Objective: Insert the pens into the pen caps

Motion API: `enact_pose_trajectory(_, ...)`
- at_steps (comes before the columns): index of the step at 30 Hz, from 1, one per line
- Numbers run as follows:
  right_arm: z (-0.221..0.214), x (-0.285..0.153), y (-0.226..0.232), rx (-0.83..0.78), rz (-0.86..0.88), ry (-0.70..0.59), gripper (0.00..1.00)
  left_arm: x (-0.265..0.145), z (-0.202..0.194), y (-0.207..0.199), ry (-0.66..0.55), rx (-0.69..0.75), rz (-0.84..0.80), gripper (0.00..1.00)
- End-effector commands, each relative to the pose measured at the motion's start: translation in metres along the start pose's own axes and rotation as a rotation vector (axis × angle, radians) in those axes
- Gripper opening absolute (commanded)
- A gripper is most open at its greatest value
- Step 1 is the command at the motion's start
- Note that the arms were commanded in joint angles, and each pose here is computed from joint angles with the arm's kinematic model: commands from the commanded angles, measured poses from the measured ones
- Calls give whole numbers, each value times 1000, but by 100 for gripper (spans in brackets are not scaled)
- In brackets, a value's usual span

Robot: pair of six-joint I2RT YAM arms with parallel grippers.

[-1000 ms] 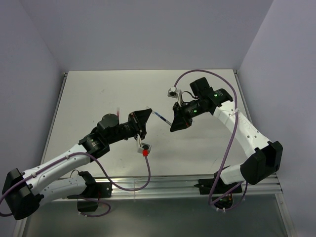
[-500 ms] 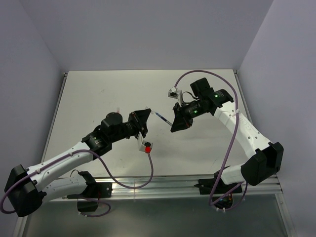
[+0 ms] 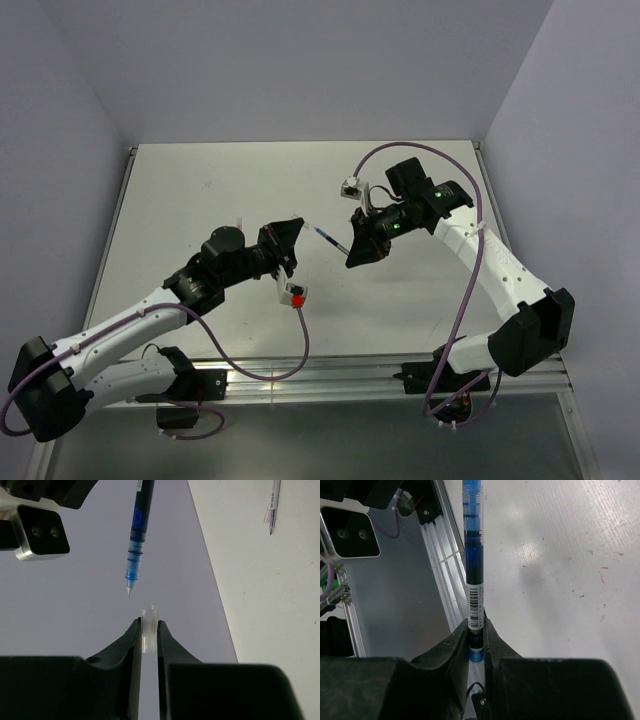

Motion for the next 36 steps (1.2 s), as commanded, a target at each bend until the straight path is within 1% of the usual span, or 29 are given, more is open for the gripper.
enact_pose_trajectory(1,1,-1,3,-16,-1,-6,0,-8,-5,33,1,-1,113,0)
enact_pose_trajectory(12,3,0,3,-16,4,-1,0,-7,0,36,-28,1,122,0)
enact_pose_trajectory(26,1,1,4,-22,6,8,0,-5,0,41,-30,-5,136,0)
enact_pose_trajectory(36,6,1,5,-24,9,7,0,-4,12,39,-83,28,112,0)
Point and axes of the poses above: each gripper's point midway between its finger pads, its own x axis out along the fingers, its own y axis along the line the jaws close on, z = x × y, the point moved 5 cm from there along -x, back along the fingers, and after that the axes turned 13 degrees about x, right-handed, at the moved point
